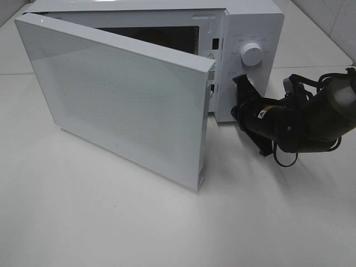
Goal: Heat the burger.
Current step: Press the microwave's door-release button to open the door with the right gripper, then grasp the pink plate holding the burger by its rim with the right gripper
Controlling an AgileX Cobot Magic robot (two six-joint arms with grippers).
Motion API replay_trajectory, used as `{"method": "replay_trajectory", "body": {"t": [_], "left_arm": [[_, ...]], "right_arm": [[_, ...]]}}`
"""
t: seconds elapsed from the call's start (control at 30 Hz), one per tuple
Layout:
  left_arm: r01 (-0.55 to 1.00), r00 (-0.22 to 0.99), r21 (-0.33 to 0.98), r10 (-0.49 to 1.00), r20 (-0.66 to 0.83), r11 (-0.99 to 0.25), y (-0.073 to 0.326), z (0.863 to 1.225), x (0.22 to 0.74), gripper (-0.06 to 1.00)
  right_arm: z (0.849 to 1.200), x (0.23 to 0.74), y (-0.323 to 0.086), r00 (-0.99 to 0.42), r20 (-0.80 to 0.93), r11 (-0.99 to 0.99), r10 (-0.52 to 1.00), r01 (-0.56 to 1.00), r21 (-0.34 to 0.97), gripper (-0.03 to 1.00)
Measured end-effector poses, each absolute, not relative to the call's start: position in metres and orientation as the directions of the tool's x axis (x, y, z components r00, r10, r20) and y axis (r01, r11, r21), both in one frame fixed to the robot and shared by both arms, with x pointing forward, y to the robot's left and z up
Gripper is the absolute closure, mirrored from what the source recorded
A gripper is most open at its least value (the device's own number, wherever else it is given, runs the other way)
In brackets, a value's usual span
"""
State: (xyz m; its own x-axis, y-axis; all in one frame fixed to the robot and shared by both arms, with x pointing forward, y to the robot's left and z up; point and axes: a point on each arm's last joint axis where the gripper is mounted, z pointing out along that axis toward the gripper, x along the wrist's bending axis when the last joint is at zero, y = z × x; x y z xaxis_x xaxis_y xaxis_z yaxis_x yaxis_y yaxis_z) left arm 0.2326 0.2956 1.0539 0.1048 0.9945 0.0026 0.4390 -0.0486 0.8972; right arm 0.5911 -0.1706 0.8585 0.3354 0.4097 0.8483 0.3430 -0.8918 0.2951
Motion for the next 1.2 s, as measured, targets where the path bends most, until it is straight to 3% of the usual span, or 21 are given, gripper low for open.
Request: {"method": "replay_trajectory", "body": {"t": [0.5,0.8,1.2], "left_arm": [[0.439,0.105,0.897,0.994,0.003,-0.049,0.296,1.054,0.233,0.94],[0.439,0.105,0.897,0.994,0.003,-0.049,0.296,1.054,0.233,0.94],[0.439,0.105,0.897,0.994,0.003,-0.049,0.296,1.054,0.233,0.94]], "right_arm": [[0.863,0.591,-0.171,0.371,0.838,-0.898,0.400,0.343,0.277,0.97],[0.871,0.578,-0.175,0.324,0.845,-0.881,0.425,0.362,0.304,0.96],[0.893,0.545,-0.187,0.171,0.777,-0.754,0.606,0.435,0.492,0.93]]}}
